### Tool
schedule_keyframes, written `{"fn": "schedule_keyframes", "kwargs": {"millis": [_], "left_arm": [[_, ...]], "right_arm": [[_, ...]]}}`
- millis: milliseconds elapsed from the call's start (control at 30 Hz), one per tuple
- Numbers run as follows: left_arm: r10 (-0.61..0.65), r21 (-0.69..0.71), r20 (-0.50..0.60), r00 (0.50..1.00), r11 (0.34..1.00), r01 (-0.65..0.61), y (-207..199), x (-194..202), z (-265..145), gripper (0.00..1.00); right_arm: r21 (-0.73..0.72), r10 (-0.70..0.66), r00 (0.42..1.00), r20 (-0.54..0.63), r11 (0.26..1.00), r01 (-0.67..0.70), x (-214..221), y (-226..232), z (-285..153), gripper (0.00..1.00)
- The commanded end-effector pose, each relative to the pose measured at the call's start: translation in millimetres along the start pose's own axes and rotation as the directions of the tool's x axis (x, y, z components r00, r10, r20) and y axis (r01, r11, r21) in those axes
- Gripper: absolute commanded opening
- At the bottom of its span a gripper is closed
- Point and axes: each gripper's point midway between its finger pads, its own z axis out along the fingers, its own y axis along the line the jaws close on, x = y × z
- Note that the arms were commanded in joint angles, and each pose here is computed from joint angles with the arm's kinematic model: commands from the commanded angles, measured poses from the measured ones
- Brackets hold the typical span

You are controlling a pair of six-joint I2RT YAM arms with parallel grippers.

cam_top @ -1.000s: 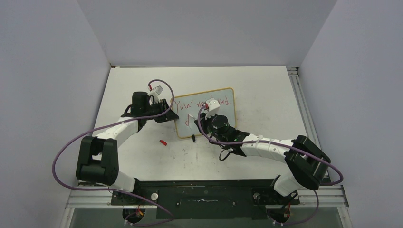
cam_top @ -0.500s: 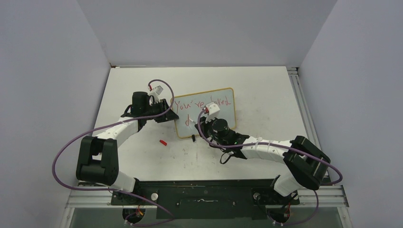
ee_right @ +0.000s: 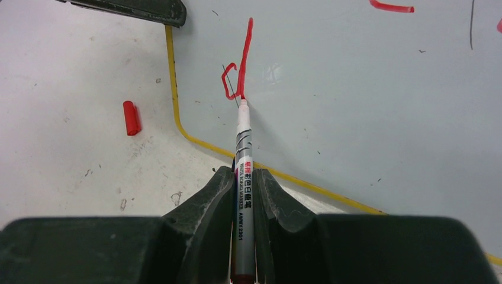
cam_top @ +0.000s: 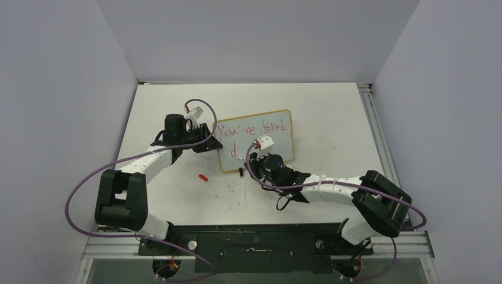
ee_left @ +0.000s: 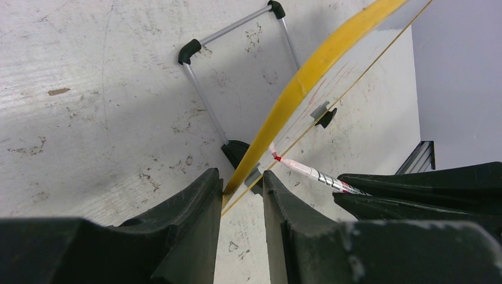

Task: Write a sentence on the whiteboard

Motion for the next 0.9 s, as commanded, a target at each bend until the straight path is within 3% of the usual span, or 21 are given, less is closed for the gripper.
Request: {"fn": "schedule_keyframes", "kwargs": {"millis": [0, 867], "left_arm": [[0.064, 0.053, 0.054, 0.996, 0.996, -0.067, -22.4, -23.2, -4.7, 0.29], [0.069, 0.043, 0.066, 0.995, 0.996, -0.072, -21.7, -26.1, -6.5, 0.29]], "right_arm": [[0.063, 0.007, 1.000, 0.028, 0.998, -0.009, -5.5, -11.7, -7.7, 0.05], [0.032, -0.006, 0.993, 0.117, 0.999, 0.002, -50.9, 4.3, -31.4, 0.05]]}}
